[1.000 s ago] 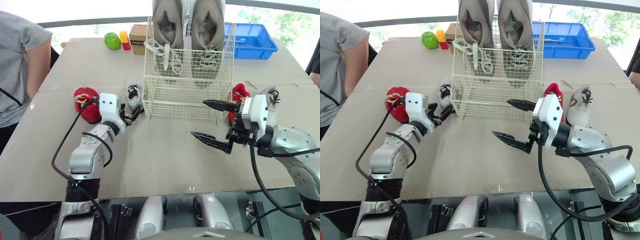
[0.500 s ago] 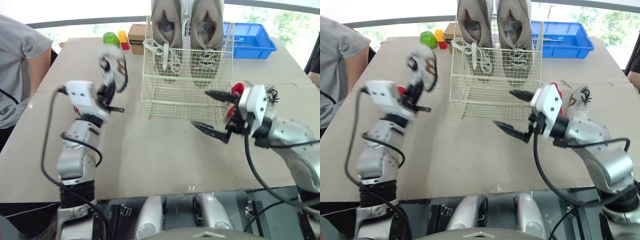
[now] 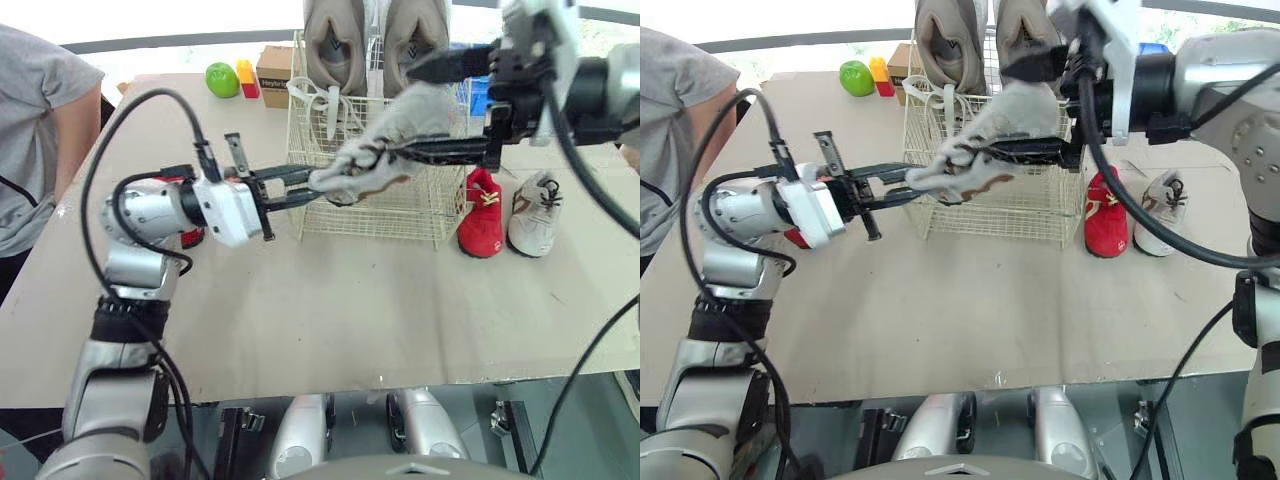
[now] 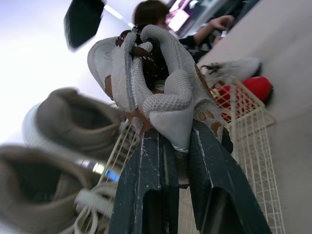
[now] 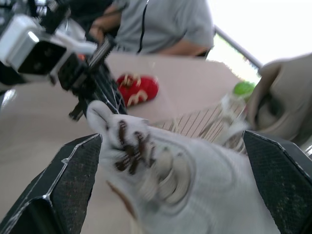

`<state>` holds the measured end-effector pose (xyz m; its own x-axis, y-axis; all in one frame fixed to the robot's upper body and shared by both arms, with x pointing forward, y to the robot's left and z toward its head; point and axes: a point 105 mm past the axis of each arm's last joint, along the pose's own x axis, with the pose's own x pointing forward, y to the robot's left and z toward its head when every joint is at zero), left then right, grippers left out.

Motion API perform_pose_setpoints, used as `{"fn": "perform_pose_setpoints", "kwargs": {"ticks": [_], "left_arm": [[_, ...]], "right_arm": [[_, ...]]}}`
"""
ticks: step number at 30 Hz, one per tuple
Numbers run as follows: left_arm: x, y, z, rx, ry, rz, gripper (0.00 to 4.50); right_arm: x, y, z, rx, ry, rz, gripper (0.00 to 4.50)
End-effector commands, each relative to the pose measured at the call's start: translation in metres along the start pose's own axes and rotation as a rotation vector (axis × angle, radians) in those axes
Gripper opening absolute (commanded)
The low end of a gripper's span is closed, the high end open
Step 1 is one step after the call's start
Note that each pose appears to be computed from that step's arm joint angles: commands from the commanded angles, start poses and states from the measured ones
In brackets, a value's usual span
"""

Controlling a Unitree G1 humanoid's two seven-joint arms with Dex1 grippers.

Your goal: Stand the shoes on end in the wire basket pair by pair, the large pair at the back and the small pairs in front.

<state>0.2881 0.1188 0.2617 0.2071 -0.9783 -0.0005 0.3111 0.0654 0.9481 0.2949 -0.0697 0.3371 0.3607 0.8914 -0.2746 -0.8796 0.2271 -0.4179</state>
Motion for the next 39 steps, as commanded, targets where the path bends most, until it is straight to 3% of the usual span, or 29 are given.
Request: {"fn": "perform_pose_setpoints", "kwargs": {"ticks": [1, 6, 14, 26, 37, 38, 39], "left_arm": [[0.007, 0.008, 0.009, 0.17, -0.07, -0.03, 0.08], [0.011, 0.006, 0.004, 0.266, -0.096, -0.065, 0.08], [0.013, 0.008, 0.001, 0.373, -0.123, -0.092, 0.08], [0.013, 0.001, -0.002, 0.375, -0.132, -0.125, 0.08], [0.013, 0.004, 0.001, 0.398, -0.14, -0.116, 0.08], [0.013, 0.004, 0.001, 0.401, -0.143, -0.117, 0.08], [0.013, 0.003, 0.001, 0.403, -0.145, -0.118, 0.08]], "right_arm": [[0.002, -0.008, -0.005, -0.041, 0.089, 0.015, 4.5], [0.003, -0.01, -0.023, -0.024, 0.206, 0.086, 4.5], [-0.001, -0.002, -0.035, 0.184, 0.271, 0.234, 4.5], [-0.003, -0.007, -0.019, 0.408, 0.193, 0.283, 4.5], [-0.002, -0.004, -0.047, 0.42, 0.301, 0.282, 4.5], [-0.001, -0.004, -0.05, 0.423, 0.31, 0.28, 4.09], [-0.001, -0.004, -0.053, 0.418, 0.32, 0.279, 3.96]]}}
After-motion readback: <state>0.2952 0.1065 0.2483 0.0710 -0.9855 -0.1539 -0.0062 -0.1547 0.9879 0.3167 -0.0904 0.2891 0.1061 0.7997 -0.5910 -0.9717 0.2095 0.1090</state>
